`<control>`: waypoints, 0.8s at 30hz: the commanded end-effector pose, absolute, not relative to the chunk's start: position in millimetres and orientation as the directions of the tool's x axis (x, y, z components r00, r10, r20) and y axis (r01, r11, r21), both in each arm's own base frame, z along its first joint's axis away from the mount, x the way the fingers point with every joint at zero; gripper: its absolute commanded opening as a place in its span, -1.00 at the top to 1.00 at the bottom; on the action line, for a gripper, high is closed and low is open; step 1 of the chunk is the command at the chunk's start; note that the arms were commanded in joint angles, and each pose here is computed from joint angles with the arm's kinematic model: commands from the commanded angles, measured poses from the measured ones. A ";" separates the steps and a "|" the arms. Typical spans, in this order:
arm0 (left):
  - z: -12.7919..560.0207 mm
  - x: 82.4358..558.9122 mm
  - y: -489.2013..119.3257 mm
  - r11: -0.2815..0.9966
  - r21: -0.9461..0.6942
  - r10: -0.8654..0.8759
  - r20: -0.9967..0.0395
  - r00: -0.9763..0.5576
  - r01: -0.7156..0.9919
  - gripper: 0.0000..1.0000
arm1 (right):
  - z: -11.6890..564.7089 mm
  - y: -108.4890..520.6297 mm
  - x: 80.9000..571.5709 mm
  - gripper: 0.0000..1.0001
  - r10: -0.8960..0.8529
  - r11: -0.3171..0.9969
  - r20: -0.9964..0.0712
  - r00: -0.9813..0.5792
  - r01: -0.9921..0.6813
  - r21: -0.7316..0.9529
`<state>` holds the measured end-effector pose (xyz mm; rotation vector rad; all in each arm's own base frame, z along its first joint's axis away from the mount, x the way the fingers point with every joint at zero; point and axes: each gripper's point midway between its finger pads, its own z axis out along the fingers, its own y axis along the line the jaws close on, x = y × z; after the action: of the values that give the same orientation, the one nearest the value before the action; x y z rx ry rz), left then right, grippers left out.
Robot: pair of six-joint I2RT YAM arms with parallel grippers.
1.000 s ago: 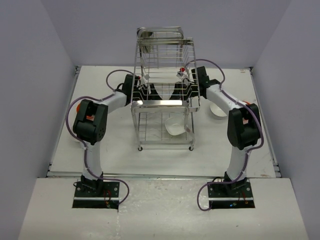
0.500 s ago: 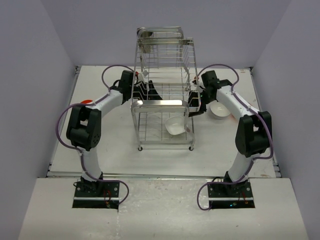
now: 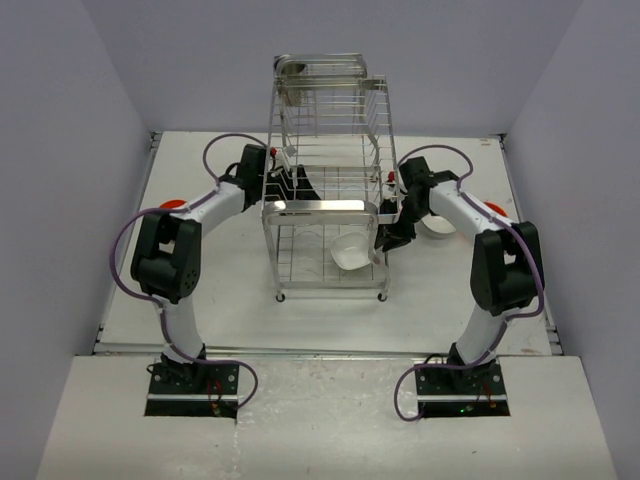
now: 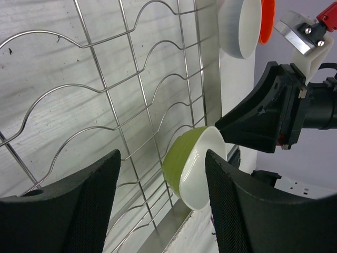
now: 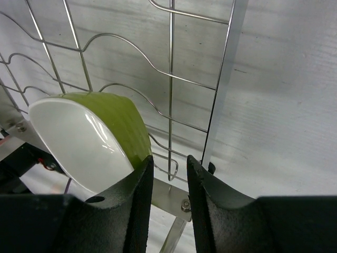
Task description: Unload the bowls from the dish rack
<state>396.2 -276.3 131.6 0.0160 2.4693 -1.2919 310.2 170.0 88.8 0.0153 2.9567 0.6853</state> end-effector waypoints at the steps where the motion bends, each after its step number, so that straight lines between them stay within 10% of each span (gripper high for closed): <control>1: 151.2 388.7 -280.4 0.546 -0.809 -0.136 -0.342 -0.930 0.218 -0.33 | 112.8 172.6 315.3 0.33 0.024 0.889 -0.213 -0.977 -0.076 0.451; 24: 142.9 390.0 -281.8 0.539 -0.816 -0.135 -0.328 -0.935 0.208 -0.32 | 116.5 198.1 324.5 0.26 -0.012 0.869 -0.228 -0.974 -0.123 0.480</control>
<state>393.2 -276.9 128.0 0.0093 2.4724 -1.3093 323.5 188.8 125.1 -0.0803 2.8166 0.7278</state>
